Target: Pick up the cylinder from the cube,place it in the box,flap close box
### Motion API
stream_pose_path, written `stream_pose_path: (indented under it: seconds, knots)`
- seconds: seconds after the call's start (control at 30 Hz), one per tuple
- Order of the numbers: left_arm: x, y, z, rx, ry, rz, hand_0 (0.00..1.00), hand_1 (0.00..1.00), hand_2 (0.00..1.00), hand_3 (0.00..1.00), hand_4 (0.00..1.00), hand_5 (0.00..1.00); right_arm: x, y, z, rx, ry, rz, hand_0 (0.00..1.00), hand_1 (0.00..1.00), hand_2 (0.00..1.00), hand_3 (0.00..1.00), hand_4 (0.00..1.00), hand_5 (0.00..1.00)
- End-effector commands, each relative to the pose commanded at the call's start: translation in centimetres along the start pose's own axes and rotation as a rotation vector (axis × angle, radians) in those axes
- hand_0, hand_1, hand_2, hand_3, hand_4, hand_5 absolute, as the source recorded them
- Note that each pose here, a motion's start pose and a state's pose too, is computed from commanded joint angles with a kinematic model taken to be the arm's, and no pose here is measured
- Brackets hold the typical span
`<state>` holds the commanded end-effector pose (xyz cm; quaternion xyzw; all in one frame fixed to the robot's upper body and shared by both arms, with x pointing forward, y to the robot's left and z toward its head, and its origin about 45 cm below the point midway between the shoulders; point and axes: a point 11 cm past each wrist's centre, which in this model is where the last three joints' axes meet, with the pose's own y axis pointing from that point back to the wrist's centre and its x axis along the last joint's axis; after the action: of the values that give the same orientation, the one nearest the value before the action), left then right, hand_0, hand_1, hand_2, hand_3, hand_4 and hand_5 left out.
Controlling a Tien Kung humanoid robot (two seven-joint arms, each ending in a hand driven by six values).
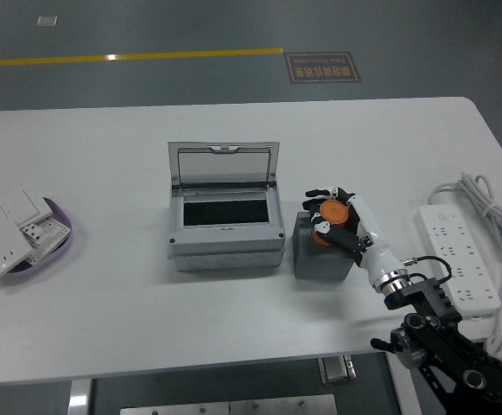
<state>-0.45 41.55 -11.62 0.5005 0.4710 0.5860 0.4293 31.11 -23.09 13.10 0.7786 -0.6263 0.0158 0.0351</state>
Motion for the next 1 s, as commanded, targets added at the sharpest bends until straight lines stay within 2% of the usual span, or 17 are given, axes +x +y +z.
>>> stream_pose_path:
  seconds: [0.07, 0.1, 0.47, 0.67, 0.73, 0.9, 0.93, 1.0]
  knots:
    - [0.0, 0.0, 0.0, 0.0, 0.0, 0.0, 0.639, 0.663, 0.577, 0.641, 0.72, 0.317, 0.0, 0.0, -0.1, 0.005, 0.0, 0.002, 0.601, 0.54, 0.509, 0.504, 0.133, 0.002]
    - [0.0, 0.0, 0.0, 0.0, 0.001, 0.0, 0.639, 0.663, 0.577, 0.64, 0.719, 0.316, -0.1, -0.1, -0.2, 0.01, 0.001, 0.004, 0.508, 0.51, 0.492, 0.451, 0.116, 0.002]
    - [0.0, 0.0, 0.0, 0.0, 0.002, 0.0, 0.639, 0.663, 0.577, 0.64, 0.718, 0.313, -1.1, -1.5, -3.3, 0.098, 0.075, -0.002, 0.498, 0.5, 0.481, 0.424, 0.123, 0.002]
    - [0.0, 0.0, 0.0, 0.0, 0.002, 0.001, 0.639, 0.663, 0.577, 0.64, 0.718, 0.311, -4.1, -3.2, -5.4, 0.127, 0.198, -0.069, 0.497, 0.499, 0.476, 0.415, 0.136, 0.002]
    - [0.0, 0.0, 0.0, 0.0, 0.001, 0.001, 0.639, 0.663, 0.577, 0.64, 0.718, 0.313, -5.7, -3.9, -6.1, 0.135, 0.245, -0.095, 0.473, 0.467, 0.458, 0.406, 0.117, 0.002]
    - [0.0, 0.0, 0.1, 0.0, -0.003, 0.0, 0.639, 0.663, 0.577, 0.64, 0.718, 0.313, -9.4, -5.0, -7.6, 0.155, 0.387, -0.163, 0.473, 0.467, 0.458, 0.406, 0.117, 0.002]
    - [0.0, 0.0, 0.1, 0.001, -0.003, 0.0, 0.639, 0.663, 0.578, 0.641, 0.717, 0.31, -10.0, -5.2, -7.8, 0.159, 0.418, -0.176, 0.202, 0.299, 0.399, 0.371, 0.002, 0.002]
    - [0.1, 0.0, 0.1, 0.001, -0.004, 0.001, 0.639, 0.663, 0.578, 0.641, 0.717, 0.31, -11.2, -5.5, -8.1, 0.166, 0.492, -0.205, 0.202, 0.299, 0.399, 0.371, 0.002, 0.002]
